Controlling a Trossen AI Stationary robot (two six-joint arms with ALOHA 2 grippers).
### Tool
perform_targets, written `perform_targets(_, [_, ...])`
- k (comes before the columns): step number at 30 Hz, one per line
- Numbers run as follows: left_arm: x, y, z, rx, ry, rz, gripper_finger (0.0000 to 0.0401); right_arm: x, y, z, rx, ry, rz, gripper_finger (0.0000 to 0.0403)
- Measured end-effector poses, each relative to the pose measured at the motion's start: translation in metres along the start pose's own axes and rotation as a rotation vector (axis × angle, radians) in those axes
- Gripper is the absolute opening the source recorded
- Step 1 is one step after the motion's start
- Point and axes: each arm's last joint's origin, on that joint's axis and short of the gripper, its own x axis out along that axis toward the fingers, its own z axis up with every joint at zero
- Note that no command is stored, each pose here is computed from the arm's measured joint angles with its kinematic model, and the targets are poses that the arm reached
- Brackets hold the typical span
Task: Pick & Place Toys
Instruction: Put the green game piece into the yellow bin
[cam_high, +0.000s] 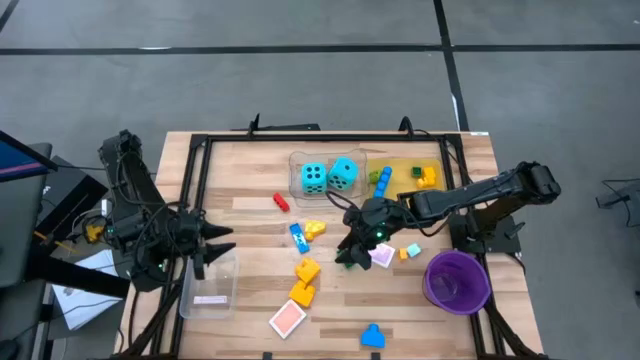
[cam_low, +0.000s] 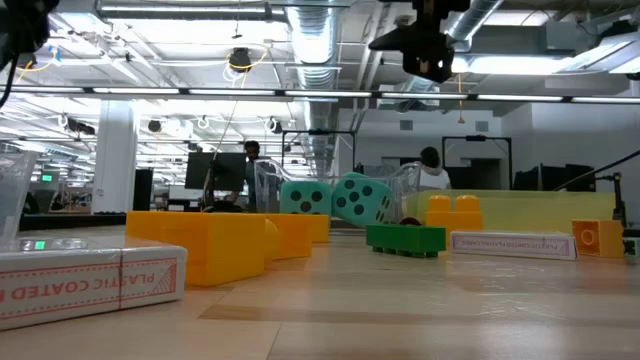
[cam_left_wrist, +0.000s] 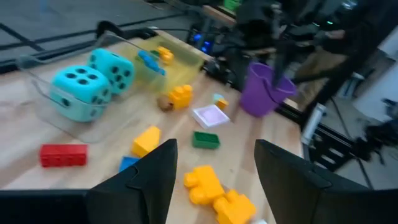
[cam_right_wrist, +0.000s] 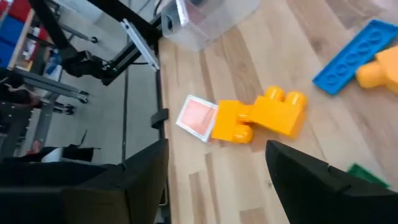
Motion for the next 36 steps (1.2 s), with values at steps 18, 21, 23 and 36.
perform_targets(18, [0.045, -0.024, 0.077, 0.039, -0.358, 0.172, 0.0209, 0.046, -0.027, -0.041, 0.369, 0.246, -0.279, 0.0260])
perform_targets(21, [0.050, -0.019, 0.090, 0.010, -0.420, 0.227, 0.0209, 0.046, -0.025, -0.052, 0.359, 0.286, -0.332, 0.0260])
perform_targets(23, [0.054, -0.015, 0.094, 0.014, -0.439, 0.261, 0.0209, 0.046, -0.023, -0.056, 0.360, 0.281, -0.366, 0.0260])
perform_targets(36, [0.068, -0.006, 0.102, 0.045, -0.450, 0.242, 0.0209, 0.046, -0.028, -0.054, 0.422, 0.066, -0.522, 0.0260])
